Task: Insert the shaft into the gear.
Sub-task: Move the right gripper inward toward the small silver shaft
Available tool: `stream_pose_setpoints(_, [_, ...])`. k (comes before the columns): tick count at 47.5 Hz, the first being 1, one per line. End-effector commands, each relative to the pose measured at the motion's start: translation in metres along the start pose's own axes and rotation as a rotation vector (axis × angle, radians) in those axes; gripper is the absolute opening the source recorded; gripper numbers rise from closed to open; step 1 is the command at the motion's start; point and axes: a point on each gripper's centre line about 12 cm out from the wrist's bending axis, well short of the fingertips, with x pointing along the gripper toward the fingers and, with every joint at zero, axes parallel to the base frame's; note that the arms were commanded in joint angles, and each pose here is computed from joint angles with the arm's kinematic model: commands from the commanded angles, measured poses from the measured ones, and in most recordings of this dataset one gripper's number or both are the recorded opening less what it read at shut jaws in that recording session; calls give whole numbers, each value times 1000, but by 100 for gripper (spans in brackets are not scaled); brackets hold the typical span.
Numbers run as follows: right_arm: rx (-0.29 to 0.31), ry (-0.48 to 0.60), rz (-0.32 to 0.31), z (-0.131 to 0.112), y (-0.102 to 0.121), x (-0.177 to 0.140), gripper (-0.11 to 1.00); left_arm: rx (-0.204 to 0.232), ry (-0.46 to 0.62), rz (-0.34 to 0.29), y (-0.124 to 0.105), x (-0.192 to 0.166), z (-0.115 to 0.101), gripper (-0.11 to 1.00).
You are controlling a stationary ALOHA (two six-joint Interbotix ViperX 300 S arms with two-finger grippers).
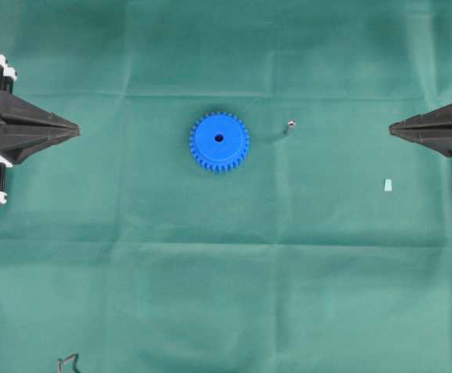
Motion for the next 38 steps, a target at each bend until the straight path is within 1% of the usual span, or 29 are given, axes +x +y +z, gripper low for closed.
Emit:
stream_pose_setpoints(1, [-2,-26,-5,11,-1,4,3,10,-29,-9,-1,3,14,0])
stream_pose_setpoints(12, [4,26,-11,6,-2,10,3,8,-28,-9,-1,3,15,0])
stream_pose_setpoints(16, [8,46,-23,4,-5,12,3,8,-28,-9,-1,3,15,0])
stream_pose_setpoints(21, [14,69,-43,0,-9,16,3,7,-25,-9,-1,3,15,0])
stream_pose_setpoints(28, [31,117,-94,-9,-20,25,3,7,-20,-9,-1,3,14,0])
stream_pose_setpoints(34, [54,173,-145,-22,-32,35,12,7,-15,-9,-1,3,14,0])
stream_pose_setpoints(36, [68,203,-165,-29,-36,40,17,7,-12,-9,-1,3,13,0])
stream_pose_setpoints(38, [73,232,-176,-36,-40,44,26,7,-15,-9,-1,3,14,0])
